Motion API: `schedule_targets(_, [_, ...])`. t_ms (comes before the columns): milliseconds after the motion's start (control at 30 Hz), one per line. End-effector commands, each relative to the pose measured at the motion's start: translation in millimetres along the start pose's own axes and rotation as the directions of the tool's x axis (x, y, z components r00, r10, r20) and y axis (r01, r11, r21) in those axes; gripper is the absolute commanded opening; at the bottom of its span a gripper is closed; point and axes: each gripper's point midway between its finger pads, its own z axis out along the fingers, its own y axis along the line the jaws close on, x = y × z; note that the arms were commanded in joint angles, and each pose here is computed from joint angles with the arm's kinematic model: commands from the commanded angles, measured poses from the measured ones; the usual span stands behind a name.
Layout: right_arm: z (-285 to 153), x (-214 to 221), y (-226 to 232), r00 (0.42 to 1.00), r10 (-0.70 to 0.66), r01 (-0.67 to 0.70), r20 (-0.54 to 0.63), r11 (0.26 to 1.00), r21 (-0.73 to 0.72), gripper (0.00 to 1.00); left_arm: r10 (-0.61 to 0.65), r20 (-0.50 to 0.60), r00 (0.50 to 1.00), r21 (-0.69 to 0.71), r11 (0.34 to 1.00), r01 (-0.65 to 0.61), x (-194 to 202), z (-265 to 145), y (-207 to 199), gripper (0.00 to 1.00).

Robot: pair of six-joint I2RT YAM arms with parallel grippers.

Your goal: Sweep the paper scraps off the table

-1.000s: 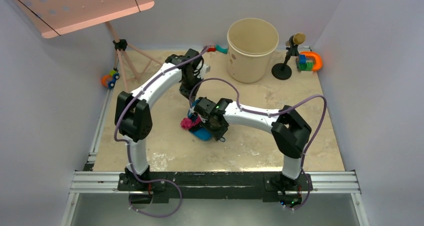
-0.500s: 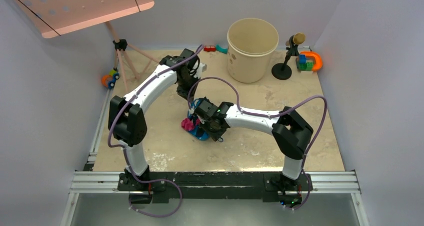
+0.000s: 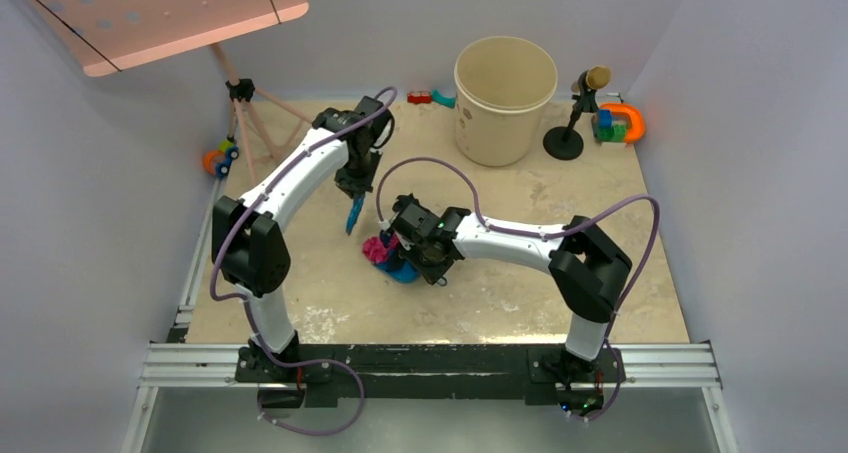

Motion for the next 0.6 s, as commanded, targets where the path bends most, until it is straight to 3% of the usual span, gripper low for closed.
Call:
schedule_targets(0, [-8, 0, -4, 1.0, 0.014, -0.014, 0.005, 1.0, 0.018, 0.0, -0.062, -0.024, 0.998, -0.077, 0.995, 0.06, 19, 1, 22, 0.0])
schedule_targets(233, [-6, -3, 1, 1.0, 0.003, -0.003, 0.005, 1.0, 0.007, 0.0, -0.077, -0.099, 0.992, 0.11, 0.99, 0.087, 32, 25, -19, 0.0])
schedule_targets(567, [-3, -12, 5, 0.999, -0.002, 0.002, 0.042, 1.0, 0.002, 0.0, -0.052, -0.053, 0.997, 0.354, 0.933, 0.068, 26, -7, -59, 0.0])
